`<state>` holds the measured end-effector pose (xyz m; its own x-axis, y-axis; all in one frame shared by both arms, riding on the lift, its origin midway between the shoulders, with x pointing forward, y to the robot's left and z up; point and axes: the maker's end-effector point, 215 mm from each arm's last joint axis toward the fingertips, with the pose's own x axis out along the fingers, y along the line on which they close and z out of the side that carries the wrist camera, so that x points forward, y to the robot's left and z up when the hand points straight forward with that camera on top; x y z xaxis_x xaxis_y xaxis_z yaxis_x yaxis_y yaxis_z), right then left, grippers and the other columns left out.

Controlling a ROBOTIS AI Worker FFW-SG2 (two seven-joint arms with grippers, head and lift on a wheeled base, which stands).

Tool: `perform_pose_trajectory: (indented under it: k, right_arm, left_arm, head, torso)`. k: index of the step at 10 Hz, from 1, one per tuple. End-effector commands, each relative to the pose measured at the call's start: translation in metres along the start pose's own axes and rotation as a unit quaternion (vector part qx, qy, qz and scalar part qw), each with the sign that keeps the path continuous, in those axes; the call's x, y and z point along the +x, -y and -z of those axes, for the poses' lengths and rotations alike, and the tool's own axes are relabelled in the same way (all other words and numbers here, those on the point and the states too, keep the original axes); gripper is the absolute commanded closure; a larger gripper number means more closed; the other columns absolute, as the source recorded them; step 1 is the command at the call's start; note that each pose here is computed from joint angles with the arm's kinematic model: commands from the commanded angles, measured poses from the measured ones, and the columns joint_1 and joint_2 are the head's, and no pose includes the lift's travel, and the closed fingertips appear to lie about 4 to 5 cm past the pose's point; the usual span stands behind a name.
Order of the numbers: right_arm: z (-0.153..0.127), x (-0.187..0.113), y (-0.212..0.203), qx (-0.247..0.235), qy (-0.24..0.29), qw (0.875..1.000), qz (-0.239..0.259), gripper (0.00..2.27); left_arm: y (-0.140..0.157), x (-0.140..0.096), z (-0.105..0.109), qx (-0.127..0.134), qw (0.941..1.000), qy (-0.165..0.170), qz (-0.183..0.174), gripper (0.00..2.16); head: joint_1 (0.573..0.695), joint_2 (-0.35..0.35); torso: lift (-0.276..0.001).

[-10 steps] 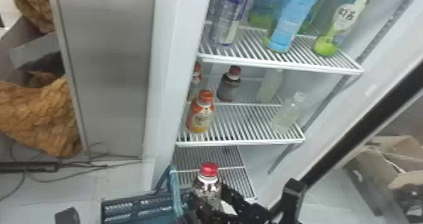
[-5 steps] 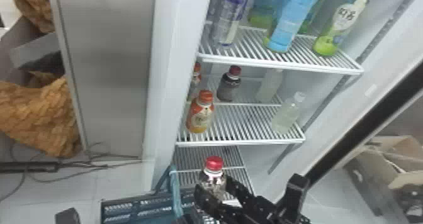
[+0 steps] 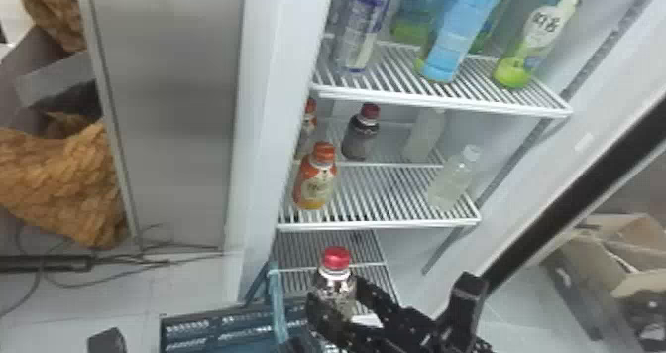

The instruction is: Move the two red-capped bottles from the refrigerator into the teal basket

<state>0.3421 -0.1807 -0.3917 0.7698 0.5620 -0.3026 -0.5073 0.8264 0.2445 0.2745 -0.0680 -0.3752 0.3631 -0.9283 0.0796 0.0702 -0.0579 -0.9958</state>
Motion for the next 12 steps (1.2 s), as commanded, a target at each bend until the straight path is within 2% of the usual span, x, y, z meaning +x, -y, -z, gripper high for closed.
perform_pose_trajectory:
  k: [1,4,5,10,11,12]
  right_arm:
    - [0.000,-0.005,-0.005,0.001,-0.007,1.000,-0.002,0.51]
    - [0.004,-0.014,-0.012,0.003,-0.031,1.000,-0.003,0.51]
    - [0.013,-0.015,-0.014,0.013,-0.046,0.999,-0.007,0.51]
    - [0.028,-0.004,0.005,0.043,-0.041,0.998,-0.007,0.51]
    - [0.027,-0.004,0.007,0.037,-0.042,0.998,-0.004,0.49]
    - [0.025,-0.004,0.007,0.032,-0.039,0.999,-0.005,0.28]
  left_arm:
    - [-0.001,0.000,-0.001,0.003,1.0000,0.000,-0.002,1.15]
    - [-0.002,-0.002,-0.003,0.006,1.0000,0.000,-0.004,1.15]
    - [-0.001,-0.002,-0.005,0.009,1.0000,0.000,-0.004,1.15]
    - [0.001,0.001,-0.007,0.012,0.9999,0.000,-0.002,1.15]
    - [0.001,0.001,-0.007,0.012,0.9999,-0.001,-0.003,1.15]
    - [0.001,0.001,-0.006,0.012,0.9999,-0.002,-0.002,1.15]
  head:
    - [0.695,-0.350]
    - [0.695,-0.350]
    - [0.695,-0.350]
    - [0.695,-0.350]
    - [0.695,-0.350]
    - [0.695,-0.350]
  torso:
    - [-0.228]
    - [-0.228]
    - [-0.228]
    - [-0.228]
    - [-0.228]
    - [-0.228]
